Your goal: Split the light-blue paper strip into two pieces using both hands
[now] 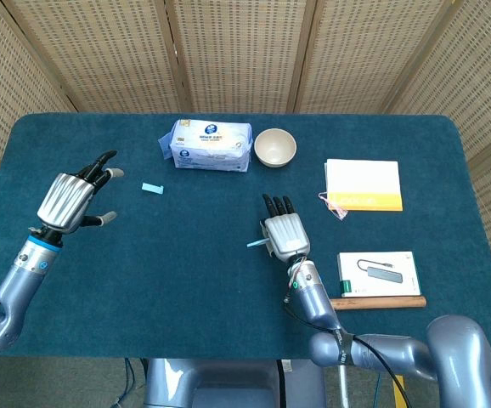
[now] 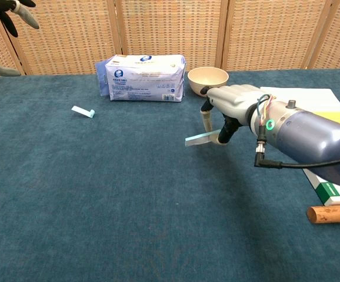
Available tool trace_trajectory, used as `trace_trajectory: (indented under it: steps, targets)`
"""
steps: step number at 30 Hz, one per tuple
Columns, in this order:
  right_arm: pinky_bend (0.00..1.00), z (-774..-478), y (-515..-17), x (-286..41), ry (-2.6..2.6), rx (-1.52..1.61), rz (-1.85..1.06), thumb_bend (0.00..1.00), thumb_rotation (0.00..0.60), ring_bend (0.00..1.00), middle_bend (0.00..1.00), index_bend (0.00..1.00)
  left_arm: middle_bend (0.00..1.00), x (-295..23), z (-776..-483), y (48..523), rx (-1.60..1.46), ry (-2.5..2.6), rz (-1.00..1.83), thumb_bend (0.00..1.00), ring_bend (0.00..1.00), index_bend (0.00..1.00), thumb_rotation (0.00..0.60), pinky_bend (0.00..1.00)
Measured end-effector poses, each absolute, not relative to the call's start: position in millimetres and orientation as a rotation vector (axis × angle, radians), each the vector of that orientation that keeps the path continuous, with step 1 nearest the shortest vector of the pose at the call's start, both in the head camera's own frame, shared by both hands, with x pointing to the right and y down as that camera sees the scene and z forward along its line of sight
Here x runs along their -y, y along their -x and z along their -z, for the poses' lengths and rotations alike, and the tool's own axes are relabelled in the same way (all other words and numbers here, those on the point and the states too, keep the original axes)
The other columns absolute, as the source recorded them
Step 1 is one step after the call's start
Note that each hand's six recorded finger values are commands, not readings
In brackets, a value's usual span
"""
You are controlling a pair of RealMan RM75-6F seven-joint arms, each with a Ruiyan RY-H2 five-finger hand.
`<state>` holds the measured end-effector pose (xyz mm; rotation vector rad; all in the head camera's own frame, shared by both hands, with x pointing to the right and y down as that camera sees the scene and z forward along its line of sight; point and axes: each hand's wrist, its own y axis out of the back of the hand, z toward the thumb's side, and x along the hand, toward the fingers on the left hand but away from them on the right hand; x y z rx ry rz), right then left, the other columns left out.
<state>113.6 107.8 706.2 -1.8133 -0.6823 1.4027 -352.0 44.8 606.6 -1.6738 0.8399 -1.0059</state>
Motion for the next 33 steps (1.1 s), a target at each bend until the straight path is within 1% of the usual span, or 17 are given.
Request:
trace_trajectory:
  steps: [5,6,7,8,9,10,11,12,16,21,23,25,28,30,33]
  targets:
    - [0.00,-714.4,-111.7,-116.0,1.823,0.664,-1.417,0.52,0.600,0.00,0.00,0.69,0.06,-52.6,-608.8,362.8,-0.813,1.657,1.039,0.00,0.31,0.22,0.600,0.70]
    - [0.00,-715.1,-111.8,-116.7,1.824,0.662,-1.419,0.50,0.600,0.00,0.00,0.68,0.05,-53.0,-609.0,364.4,-0.812,1.654,1.042,0.00,0.31,0.22,0.600,0.69]
    - [0.00,-715.6,-111.9,-117.0,1.825,0.663,-1.420,0.39,0.600,0.00,0.00,0.60,0.05,-53.4,-609.3,366.4,-0.811,1.650,1.047,0.00,0.30,0.21,0.600,0.68]
    - [0.00,-716.3,-112.3,-117.3,1.827,0.665,-1.422,0.24,0.600,0.00,0.00,0.44,0.04,-53.8,-609.6,367.9,-0.811,1.647,1.050,0.00,0.30,0.21,0.600,0.66]
    - [0.00,-716.8,-112.7,-117.5,1.827,0.665,-1.425,0.13,0.600,0.00,0.00,0.30,0.04,-54.2,-609.8,369.0,-0.813,1.647,1.052,0.00,0.30,0.21,0.600,0.65]
    - [0.00,-717.5,-113.2,-117.9,1.828,0.662,-1.428,0.01,0.600,0.00,0.00,0.12,0.04,-54.4,-609.9,370.1,-0.816,1.648,1.054,0.00,0.30,0.21,0.600,0.65]
    - [0.00,-718.5,-113.8,-118.8,1.830,0.654,-1.433,0.00,0.600,0.00,0.00,0.02,0.04,-54.4,-610.0,371.2,-0.818,1.649,1.057,0.00,0.30,0.21,0.600,0.64]
    - [0.00,-719.4,-114.5,-119.6,1.832,0.645,-1.437,0.00,0.600,0.00,0.00,0.00,0.04,-54.2,-609.9,372.2,-0.818,1.648,1.059,0.00,0.30,0.21,0.600,0.63]
    - [0.00,-717.8,-118.0,-120.0,1.847,0.623,-1.452,0.00,0.600,0.00,0.00,0.00,0.03,-53.7,-607.1,374.2,-0.823,1.640,1.056,0.00,0.30,0.20,0.600,0.61]
    - [0.00,-700.0,-117.0,-114.4,1.873,0.667,-1.395,0.00,0.600,0.00,0.00,0.00,0.01,-53.1,-600.2,377.8,-0.842,1.632,1.048,0.00,0.27,0.20,0.600,0.55]
    - [0.00,-689.5,-119.8,-111.0,1.871,0.689,-1.363,0.00,0.600,0.00,0.00,0.00,0.00,-53.0,-594.9,381.8,-0.860,1.625,1.046,0.00,0.25,0.19,0.600,0.51]
    - [0.00,-680.2,-126.3,-107.2,1.860,0.709,-1.337,0.00,0.600,0.00,0.00,0.00,0.00,-54.8,-588.3,389.3,-0.885,1.617,1.051,0.00,0.21,0.17,0.600,0.44]
    - [0.00,-665.7,-143.5,-101.1,1.824,0.736,-1.291,0.00,0.600,0.00,0.00,0.00,0.00,-60.8,-579.3,404.7,-0.925,1.604,1.076,0.00,0.15,0.15,0.600,0.36]
    - [0.00,-656.6,-160.4,-97.7,1.787,0.755,-1.256,0.00,0.600,0.00,0.00,0.00,0.00,-67.3,-574.4,416.9,-0.954,1.590,1.100,0.00,0.10,0.13,0.600,0.31]
    - [0.00,-643.7,-193.4,-95.7,1.731,0.795,-1.210,0.00,0.600,0.00,0.00,0.00,0.00,-82.4,-568.5,440.6,-1.015,1.569,1.163,0.00,0.02,0.08,0.600,0.21]
